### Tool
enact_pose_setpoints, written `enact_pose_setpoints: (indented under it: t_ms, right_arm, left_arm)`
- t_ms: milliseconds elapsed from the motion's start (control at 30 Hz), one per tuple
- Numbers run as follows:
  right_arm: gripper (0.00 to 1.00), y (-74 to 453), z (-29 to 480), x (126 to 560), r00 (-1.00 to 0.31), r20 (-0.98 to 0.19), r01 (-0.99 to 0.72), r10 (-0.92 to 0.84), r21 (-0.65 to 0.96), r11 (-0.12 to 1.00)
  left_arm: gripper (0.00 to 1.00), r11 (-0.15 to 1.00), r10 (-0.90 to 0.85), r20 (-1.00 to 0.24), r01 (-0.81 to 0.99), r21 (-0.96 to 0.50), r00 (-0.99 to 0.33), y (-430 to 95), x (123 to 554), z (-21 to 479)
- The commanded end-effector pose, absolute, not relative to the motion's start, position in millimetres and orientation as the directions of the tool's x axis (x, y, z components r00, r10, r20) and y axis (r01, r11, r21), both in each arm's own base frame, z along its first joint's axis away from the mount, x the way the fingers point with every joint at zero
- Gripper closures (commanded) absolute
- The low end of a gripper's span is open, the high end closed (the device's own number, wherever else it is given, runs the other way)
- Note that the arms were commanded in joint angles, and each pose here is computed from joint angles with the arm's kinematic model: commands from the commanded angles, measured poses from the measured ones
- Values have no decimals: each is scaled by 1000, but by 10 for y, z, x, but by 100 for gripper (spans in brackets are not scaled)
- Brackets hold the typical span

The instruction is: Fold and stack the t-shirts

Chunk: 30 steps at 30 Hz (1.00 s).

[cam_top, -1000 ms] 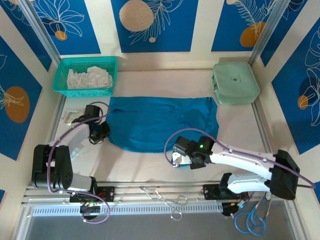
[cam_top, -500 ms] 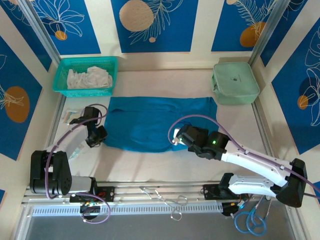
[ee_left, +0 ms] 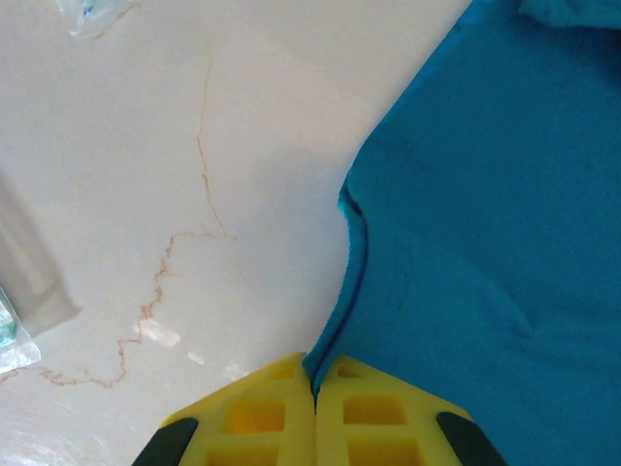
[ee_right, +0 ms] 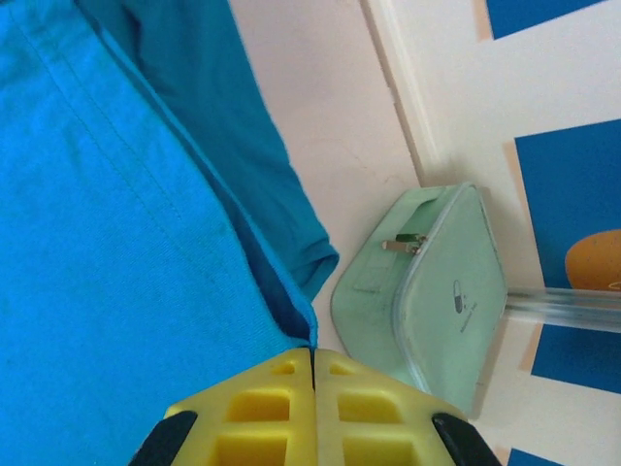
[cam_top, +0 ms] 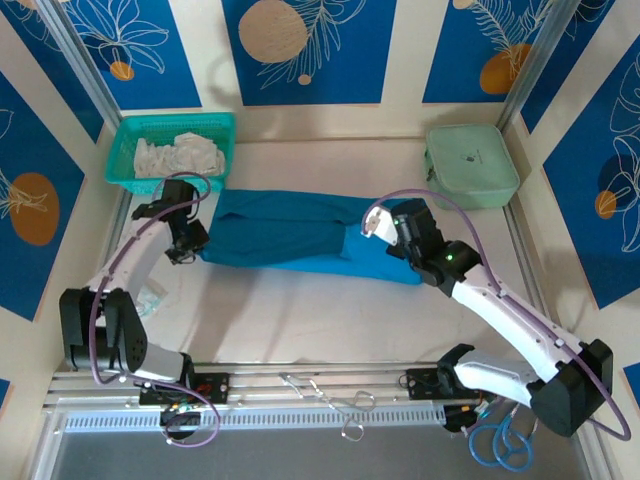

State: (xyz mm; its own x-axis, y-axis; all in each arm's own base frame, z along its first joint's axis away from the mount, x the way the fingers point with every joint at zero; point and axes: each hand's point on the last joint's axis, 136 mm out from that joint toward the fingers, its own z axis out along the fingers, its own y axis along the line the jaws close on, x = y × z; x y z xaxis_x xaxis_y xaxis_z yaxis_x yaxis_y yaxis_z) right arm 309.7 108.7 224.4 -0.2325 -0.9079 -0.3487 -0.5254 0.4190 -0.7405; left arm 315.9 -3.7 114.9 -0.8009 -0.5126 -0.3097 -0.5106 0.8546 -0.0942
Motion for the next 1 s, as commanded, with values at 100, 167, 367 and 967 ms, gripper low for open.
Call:
enact_pose_setpoints:
  t_ms: [100,167,367,967]
  right_arm:
    - [100,1158,2558,3400,-134,-472,-501,-872,-727,470]
    - [100,1147,2533,3473,-134,-481,-503,-866,-720,478]
    - [100,1083,2367,3711,-169,-492,-518,-854,-693,501]
    - [83,538,1492,4546,-484,-503,-376,-716,-619,689]
  left_arm:
    - [100,859,-506,-274,-508,-69,-818,-47,3316,1073]
    - [100,859,-505,-271,-509,-61,-820,-43,3391,1044]
    - [100,862,-496,-253,-506,-32,-831,-42,3681,927]
    - [45,821,-548,-225,-569,39,-806,34,3978,560]
